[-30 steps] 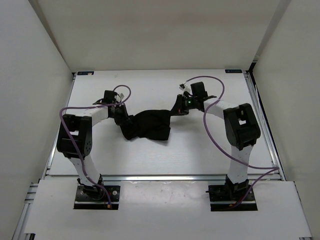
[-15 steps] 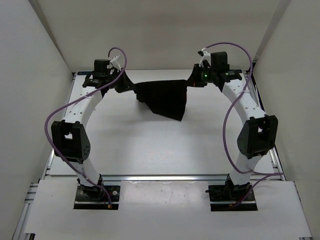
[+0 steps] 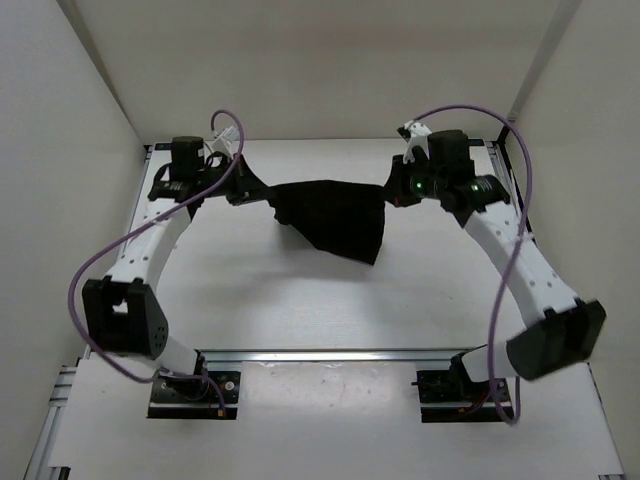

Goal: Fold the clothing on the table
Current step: Flatten the skirt out

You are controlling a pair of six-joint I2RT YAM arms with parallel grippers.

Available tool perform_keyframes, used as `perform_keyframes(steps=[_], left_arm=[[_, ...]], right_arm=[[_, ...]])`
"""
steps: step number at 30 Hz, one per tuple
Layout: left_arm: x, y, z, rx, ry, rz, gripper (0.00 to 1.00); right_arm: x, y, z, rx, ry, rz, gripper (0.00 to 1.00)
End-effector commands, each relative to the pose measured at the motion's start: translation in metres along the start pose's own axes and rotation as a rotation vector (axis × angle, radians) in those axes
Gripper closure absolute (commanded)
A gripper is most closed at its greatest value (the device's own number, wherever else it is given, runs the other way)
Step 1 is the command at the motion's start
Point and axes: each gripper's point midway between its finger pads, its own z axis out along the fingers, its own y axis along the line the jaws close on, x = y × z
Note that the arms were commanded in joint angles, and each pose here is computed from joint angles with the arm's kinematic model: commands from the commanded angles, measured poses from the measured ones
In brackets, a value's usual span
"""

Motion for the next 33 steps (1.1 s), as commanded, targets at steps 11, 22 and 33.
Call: perform_keyframes(steps=[11, 22, 33], left_arm=[[0.018, -0.113, -0.077, 0.273, -0.087, 0.191, 1.0], [0.021, 0.035, 0.026, -0.026, -0.062, -0.066, 1.0], [-0.099, 0.006, 0.062, 0.105, -0.186, -0.028, 1.0]], right_arm=[[0.012, 0.03, -0.097, 0.047, -0.246, -0.062, 0.99], [0.041, -0.074, 0.01, 0.09, -0.046, 0.187, 1.0], [-0.069, -0.099, 0.017, 0.326, -0.266, 0.018, 1.0]])
